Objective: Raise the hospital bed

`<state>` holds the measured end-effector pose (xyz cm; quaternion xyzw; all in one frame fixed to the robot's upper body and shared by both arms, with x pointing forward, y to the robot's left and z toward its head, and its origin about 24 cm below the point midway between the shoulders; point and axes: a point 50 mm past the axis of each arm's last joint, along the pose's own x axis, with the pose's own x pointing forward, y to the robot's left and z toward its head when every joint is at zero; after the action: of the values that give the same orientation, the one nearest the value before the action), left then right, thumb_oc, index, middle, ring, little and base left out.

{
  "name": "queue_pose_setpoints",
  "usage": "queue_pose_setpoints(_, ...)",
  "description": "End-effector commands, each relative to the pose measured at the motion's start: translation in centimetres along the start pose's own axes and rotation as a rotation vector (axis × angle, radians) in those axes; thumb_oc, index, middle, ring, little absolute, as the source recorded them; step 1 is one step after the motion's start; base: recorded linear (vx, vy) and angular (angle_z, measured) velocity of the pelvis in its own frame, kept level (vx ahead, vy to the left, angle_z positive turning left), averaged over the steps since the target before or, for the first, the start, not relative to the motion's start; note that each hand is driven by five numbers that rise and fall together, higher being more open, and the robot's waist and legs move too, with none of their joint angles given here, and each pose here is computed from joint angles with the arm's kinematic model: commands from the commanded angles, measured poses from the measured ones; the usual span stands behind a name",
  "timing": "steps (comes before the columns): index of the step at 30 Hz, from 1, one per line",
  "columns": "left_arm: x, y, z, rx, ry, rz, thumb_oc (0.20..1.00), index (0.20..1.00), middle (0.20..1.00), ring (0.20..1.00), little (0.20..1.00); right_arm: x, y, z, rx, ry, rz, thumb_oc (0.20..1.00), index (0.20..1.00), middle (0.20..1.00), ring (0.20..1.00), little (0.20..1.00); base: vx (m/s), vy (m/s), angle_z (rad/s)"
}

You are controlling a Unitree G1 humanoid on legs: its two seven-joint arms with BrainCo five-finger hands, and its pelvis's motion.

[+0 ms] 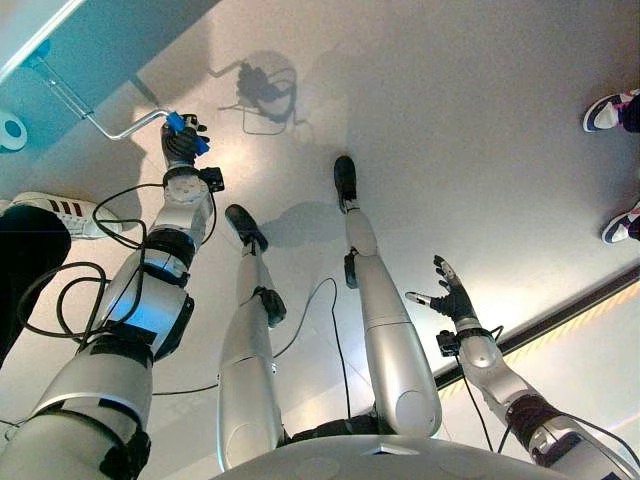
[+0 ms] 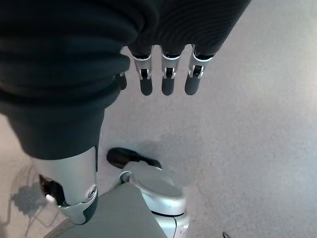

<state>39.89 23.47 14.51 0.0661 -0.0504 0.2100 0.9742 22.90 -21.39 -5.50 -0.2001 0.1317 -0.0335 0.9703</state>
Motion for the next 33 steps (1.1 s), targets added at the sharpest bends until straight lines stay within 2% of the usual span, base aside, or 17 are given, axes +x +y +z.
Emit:
queue_pose_setpoints(1,-0.05,-5.19,7.42,-0.079,-0.260,-0.191,0.200,0.200,0.200,0.200,0.200,-2.13,-0.99,-2.38,-0.062,0.061,0.006,1.000,1.000,1.000,1.000,1.000,-0.01,-0.002,0.04)
queue_pose_setpoints(2,-0.03,-5.27,7.54,-0.081,-0.259,-0.186,1.000,1.000,1.000,1.000,1.000,-2.10,-0.95,-2.39,-0.063,0.062,0.007,1.000,1.000,1.000,1.000,1.000,-0.01,-0.001,0.03)
queue_pose_setpoints(33,0.11,-5.48,7.98,-0.062,-0.264,-0.176,1.000,1.000,1.000,1.000,1.000,-2.33,-0.51,-2.43,-0.054,0.061,0.018,1.000,1.000,1.000,1.000,1.000,0.00,0.000,0.00)
